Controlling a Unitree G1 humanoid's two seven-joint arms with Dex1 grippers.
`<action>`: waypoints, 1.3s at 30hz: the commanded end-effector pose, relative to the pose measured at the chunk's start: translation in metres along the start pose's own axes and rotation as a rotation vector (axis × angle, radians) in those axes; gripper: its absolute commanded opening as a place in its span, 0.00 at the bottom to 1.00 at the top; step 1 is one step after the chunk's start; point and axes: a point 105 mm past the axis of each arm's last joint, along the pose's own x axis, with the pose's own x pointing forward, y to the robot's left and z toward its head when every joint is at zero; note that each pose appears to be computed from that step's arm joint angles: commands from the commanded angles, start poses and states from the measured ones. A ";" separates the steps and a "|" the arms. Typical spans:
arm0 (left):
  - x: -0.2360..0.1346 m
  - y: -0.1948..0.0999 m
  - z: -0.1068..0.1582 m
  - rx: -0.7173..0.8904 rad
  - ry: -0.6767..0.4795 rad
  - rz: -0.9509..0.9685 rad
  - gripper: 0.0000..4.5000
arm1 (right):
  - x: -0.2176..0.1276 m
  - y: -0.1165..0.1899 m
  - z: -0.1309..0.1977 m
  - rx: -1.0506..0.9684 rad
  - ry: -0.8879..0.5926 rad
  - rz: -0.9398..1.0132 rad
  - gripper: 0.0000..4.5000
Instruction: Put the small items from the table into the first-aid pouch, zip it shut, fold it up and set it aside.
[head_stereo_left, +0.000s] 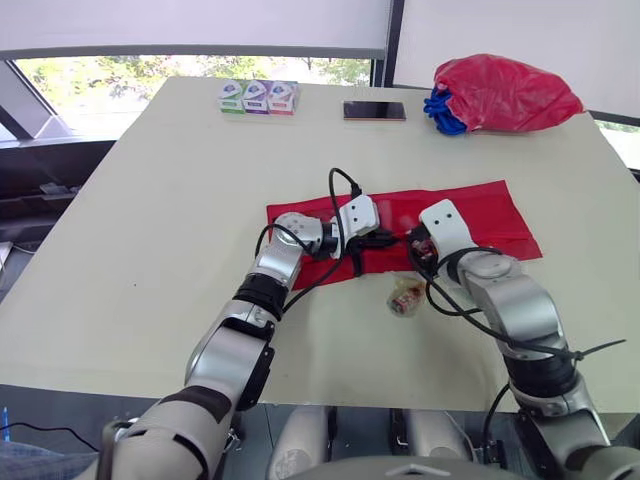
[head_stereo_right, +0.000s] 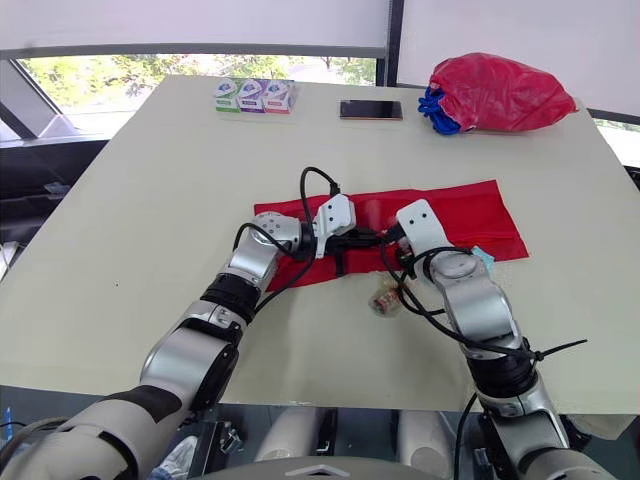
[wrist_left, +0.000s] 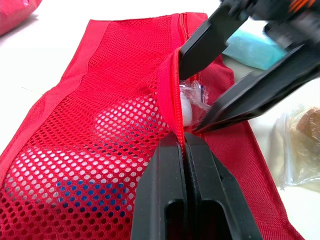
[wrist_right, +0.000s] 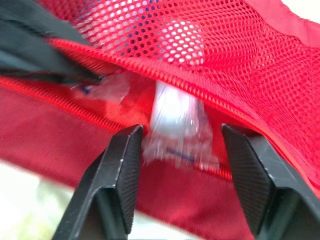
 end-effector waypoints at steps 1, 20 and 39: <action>-0.001 0.010 0.016 0.041 -0.034 0.025 0.00 | -0.021 0.001 0.005 -0.040 -0.033 0.039 0.60; 0.006 0.007 0.017 0.041 -0.041 0.004 0.00 | 0.022 0.001 0.013 -0.212 -0.127 0.000 0.02; 0.005 0.005 0.012 0.033 -0.040 0.011 0.00 | -0.001 -0.004 0.020 -0.229 -0.318 0.091 0.02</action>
